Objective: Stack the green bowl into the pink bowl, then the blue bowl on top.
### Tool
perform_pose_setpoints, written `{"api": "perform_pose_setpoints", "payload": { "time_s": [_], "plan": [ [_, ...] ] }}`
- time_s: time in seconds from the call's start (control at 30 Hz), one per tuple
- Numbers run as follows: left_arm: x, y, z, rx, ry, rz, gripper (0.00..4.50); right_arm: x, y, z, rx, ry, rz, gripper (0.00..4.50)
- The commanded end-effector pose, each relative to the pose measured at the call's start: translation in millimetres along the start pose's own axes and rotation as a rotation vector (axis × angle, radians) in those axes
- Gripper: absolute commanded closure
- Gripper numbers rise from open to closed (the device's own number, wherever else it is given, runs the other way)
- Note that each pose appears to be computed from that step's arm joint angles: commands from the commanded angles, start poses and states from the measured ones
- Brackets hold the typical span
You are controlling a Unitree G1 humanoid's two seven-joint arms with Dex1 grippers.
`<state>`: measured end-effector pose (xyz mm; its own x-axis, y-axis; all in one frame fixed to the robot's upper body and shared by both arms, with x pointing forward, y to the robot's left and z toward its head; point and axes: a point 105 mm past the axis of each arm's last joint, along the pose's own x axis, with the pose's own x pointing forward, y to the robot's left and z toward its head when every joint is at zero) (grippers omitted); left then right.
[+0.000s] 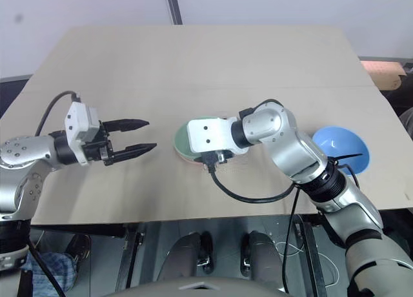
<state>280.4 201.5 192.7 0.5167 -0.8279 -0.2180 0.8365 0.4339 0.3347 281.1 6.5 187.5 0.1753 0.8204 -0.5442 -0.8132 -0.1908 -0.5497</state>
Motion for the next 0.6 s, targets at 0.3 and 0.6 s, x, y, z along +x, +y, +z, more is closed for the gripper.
{"api": "perform_pose_setpoints", "payload": {
  "time_s": [0.3, 0.6],
  "plan": [
    [6.9, -2.9, 11.8, 0.036, -0.063, -0.088, 1.36, -107.7, -25.4, -76.0, 0.230, 0.253, -0.413, 2.09],
    [17.3, 1.7, 14.4, 0.052, -0.091, -0.197, 1.36, -187.7, 4.1, -135.6, 0.484, 0.532, -0.703, 2.09]
  ]
}}
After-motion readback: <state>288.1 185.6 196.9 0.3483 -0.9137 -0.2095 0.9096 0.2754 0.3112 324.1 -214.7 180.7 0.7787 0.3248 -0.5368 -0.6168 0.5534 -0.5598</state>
